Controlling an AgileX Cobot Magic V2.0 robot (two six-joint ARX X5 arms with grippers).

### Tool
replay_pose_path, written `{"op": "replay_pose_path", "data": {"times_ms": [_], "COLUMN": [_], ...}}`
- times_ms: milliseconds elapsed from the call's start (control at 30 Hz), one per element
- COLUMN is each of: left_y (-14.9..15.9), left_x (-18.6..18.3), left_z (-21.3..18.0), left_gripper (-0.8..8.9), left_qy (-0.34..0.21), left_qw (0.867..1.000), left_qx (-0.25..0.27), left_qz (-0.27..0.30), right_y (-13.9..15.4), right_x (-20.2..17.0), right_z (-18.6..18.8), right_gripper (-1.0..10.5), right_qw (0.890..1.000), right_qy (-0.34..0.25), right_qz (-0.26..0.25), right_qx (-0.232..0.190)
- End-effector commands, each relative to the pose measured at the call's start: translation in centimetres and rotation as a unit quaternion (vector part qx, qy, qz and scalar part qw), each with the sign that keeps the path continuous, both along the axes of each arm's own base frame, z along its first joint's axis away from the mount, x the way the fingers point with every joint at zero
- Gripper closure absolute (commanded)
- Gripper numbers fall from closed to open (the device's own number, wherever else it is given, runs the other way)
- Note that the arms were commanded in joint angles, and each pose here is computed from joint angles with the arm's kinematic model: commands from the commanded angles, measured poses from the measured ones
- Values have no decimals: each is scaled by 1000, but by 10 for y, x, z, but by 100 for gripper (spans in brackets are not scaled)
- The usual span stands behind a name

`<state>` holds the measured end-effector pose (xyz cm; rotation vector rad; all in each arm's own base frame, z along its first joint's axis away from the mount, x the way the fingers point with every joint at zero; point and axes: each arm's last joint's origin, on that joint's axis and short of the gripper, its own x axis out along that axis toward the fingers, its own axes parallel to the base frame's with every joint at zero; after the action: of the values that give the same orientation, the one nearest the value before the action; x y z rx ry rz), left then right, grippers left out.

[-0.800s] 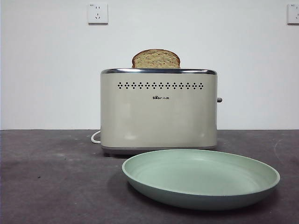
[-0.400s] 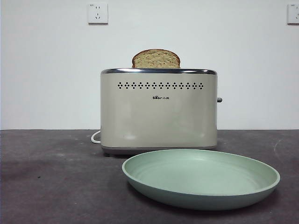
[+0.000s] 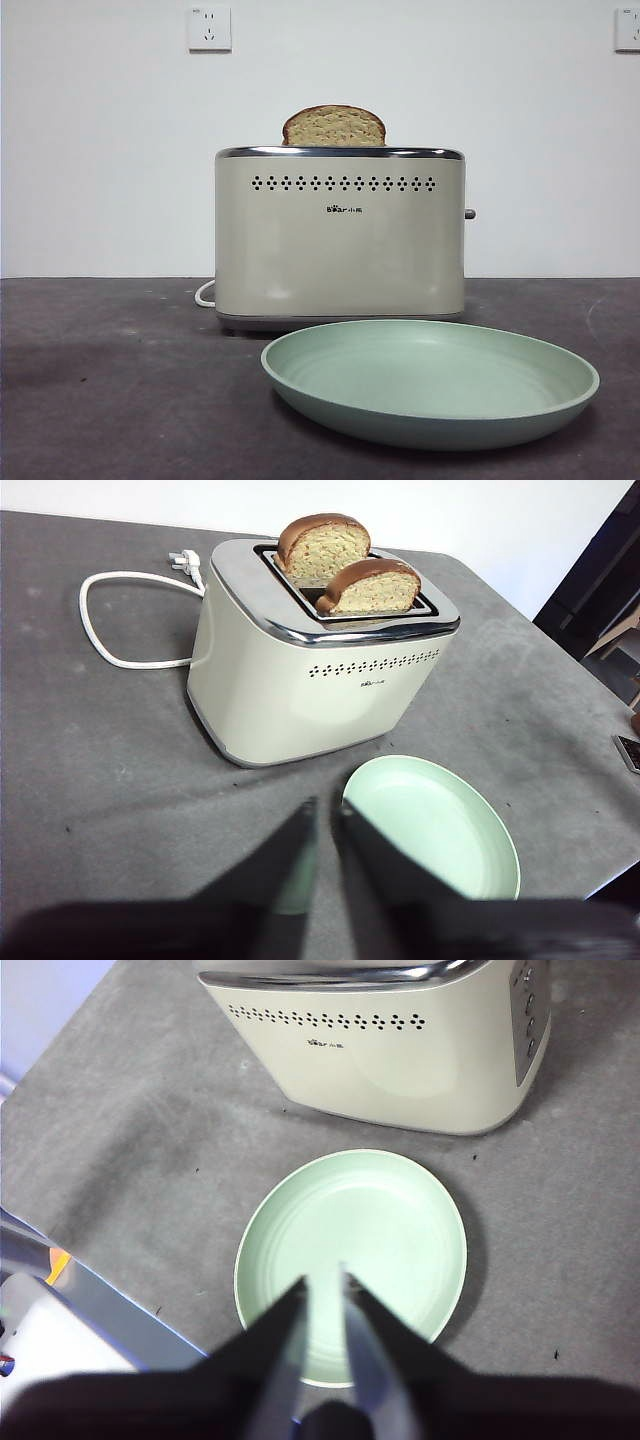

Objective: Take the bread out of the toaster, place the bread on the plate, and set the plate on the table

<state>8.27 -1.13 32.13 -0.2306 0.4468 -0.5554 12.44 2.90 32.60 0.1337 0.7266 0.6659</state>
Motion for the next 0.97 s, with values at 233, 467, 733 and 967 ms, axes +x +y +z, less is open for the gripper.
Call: {"op": "replay_pose_path", "data": {"times_ms": [233, 467, 733, 967], "left_y": [0, -3, -15, -40], "left_x": [0, 18, 61, 119], "left_z": [4, 12, 22, 35], "left_gripper": [237, 237, 237, 238], "left_qy": [-25, -59, -103, -126], "left_qw": [1000, 997, 990, 982], "left_qx": [13, 21, 21, 32], "left_qz": [-9, -38, -92, -138], "right_y": [0, 0, 0, 0], "right_x": [0, 0, 0, 1], "right_z": [1, 1, 1, 0], "right_gripper": [293, 293, 293, 293], "right_qw": [1000, 1000, 1000, 1000], "right_qy": [0, 0, 0, 3], "right_qz": [-3, -3, -3, -4], "right_qx": [4, 4, 4, 3]}}
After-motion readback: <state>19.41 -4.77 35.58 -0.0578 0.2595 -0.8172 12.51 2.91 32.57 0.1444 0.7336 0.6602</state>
